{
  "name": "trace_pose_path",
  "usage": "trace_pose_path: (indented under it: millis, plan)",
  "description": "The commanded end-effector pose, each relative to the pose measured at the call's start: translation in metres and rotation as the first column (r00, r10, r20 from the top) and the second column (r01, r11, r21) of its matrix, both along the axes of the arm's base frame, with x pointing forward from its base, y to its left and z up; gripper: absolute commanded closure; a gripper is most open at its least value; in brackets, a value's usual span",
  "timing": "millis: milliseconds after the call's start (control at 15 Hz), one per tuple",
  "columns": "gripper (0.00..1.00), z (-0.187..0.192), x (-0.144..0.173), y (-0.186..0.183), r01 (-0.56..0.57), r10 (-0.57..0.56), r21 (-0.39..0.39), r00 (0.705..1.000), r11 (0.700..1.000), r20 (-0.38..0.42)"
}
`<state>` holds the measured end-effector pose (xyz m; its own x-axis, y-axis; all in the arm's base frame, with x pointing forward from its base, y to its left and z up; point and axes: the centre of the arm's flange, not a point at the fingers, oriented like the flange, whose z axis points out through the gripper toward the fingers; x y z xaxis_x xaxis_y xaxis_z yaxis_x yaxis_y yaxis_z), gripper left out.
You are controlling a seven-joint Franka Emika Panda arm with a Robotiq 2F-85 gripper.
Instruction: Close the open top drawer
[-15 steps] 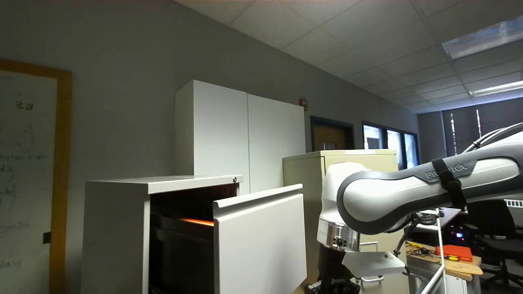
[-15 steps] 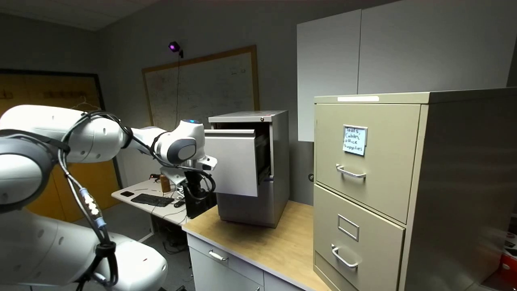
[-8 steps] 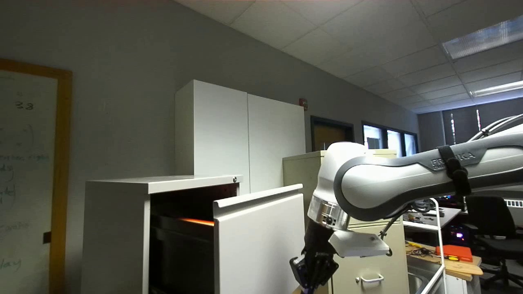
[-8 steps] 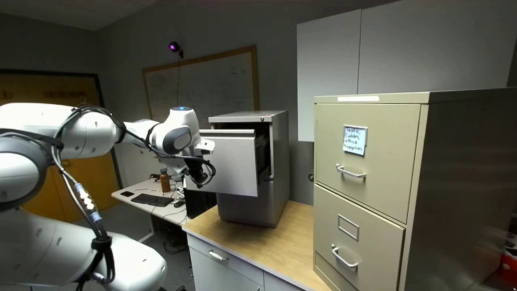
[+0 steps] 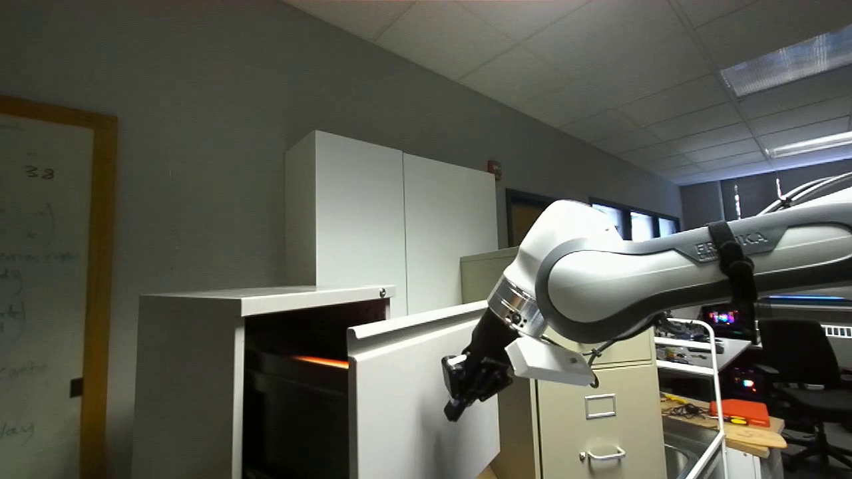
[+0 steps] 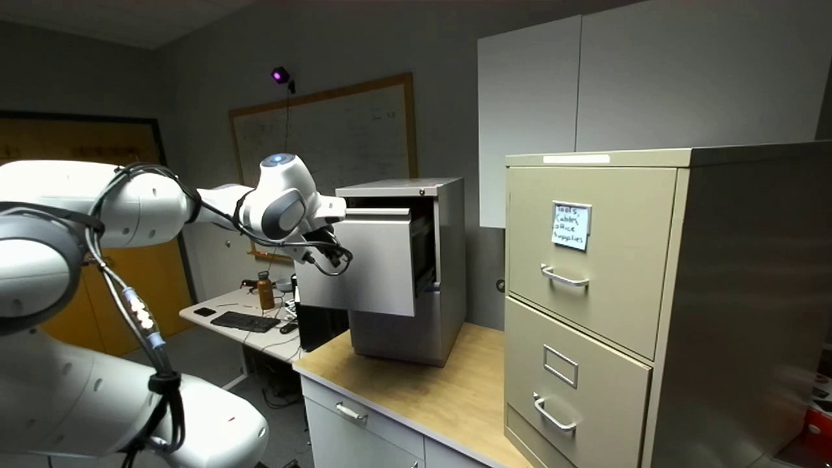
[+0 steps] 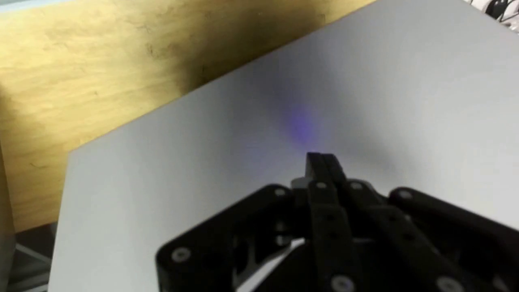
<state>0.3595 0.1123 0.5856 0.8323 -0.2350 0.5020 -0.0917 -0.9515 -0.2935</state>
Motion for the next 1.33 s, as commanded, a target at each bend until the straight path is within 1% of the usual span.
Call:
trace_pose_path:
  millis: [0, 267, 467, 800, 933, 1133, 1267]
  plan:
    - [1.00, 0.020, 0.023, 0.015, 0.010, -0.011, 0.010, 0.997, 1.000, 0.082]
    - [1.00, 0.029, 0.035, 0.026, 0.000, -0.002, 0.010, 0.993, 1.000, 0.115]
    - [1.00, 0.043, 0.044, 0.037, -0.011, 0.011, 0.001, 0.989, 1.000, 0.144]
    - [1.00, 0.075, 0.054, 0.059, -0.021, 0.026, -0.026, 0.978, 0.999, 0.207]
    - [1.00, 0.091, 0.061, 0.064, -0.026, 0.031, -0.023, 0.975, 0.999, 0.221]
    - [1.00, 0.105, 0.082, 0.065, -0.014, 0.018, -0.018, 0.973, 1.000, 0.231]
    - [1.00, 0.107, 0.099, 0.068, -0.012, 0.015, -0.015, 0.974, 1.000, 0.224]
